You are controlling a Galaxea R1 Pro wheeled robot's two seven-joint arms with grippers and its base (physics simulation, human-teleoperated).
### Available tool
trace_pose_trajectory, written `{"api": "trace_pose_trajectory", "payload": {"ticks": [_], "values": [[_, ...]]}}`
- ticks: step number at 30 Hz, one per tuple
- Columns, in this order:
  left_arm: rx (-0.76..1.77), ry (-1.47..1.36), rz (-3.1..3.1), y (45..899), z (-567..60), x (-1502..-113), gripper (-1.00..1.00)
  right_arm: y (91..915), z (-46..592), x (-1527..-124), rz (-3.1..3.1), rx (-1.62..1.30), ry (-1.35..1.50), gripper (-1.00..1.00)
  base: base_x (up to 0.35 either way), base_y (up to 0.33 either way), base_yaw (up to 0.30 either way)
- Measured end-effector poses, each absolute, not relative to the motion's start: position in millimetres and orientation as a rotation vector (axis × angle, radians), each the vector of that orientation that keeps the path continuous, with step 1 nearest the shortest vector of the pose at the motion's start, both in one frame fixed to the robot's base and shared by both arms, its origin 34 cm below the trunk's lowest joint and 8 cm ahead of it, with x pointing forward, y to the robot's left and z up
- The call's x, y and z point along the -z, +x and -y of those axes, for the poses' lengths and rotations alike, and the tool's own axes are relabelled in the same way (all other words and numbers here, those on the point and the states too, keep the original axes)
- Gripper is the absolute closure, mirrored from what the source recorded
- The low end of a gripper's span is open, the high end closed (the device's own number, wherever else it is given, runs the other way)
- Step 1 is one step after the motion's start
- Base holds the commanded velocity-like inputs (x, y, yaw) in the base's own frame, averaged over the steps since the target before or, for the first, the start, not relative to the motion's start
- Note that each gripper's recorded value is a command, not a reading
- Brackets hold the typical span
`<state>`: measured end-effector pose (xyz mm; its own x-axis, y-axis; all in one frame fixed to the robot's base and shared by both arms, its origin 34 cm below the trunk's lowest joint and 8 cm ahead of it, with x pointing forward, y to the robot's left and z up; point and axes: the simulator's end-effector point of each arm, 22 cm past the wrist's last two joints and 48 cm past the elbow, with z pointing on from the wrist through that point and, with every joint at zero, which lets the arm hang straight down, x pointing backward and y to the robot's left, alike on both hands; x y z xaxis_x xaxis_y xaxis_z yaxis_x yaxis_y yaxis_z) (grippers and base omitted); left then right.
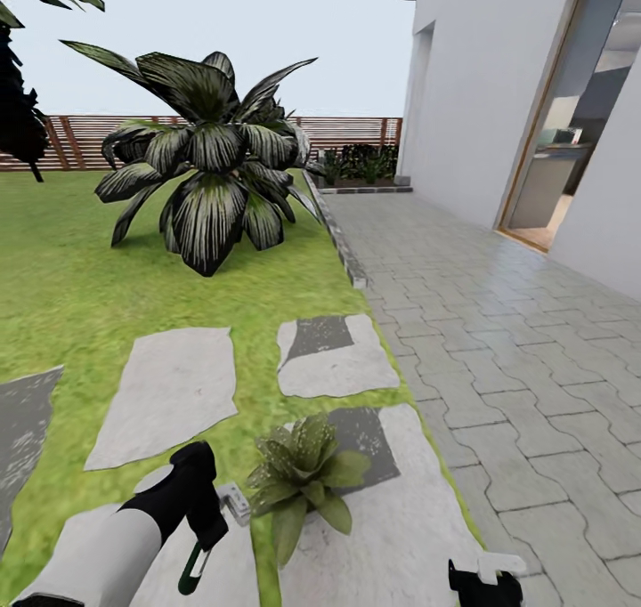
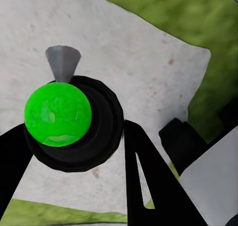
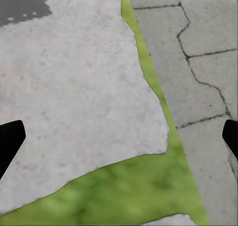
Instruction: Pick up the pesticide atomizer in the garden and spray insectifuge to fully cover both potted plants in the garden.
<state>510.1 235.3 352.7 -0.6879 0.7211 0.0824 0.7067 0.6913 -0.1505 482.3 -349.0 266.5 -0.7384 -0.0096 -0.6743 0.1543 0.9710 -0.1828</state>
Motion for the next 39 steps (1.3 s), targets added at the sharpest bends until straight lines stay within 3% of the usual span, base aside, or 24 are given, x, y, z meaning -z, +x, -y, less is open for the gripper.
{"api": "trace_pose_trajectory", "payload": {"ticks": [7, 13, 24, 39], "values": [[-0.161, -1.179, 2.766, 512, -233, -353, 1.0, 482, 350, -266, -2.386, 0.295, 0.101, -1.0, 0.127, -0.233, 0.174], [-0.162, -1.181, 2.768, 513, -231, -354, 1.0, 482, 350, -266, -2.387, 0.295, 0.098, -1.0, -0.162, -0.22, 0.007], [-0.138, -1.145, 2.775, 513, -243, -354, 1.0, 482, 350, -266, -2.387, 0.294, 0.099, -1.0, -0.01, -0.007, 0.011], [-0.077, -1.071, 2.82, 521, -242, -357, 1.0, 480, 348, -263, -2.395, 0.293, 0.098, -1.0, 0.0, 0.0, 0.24]]}}
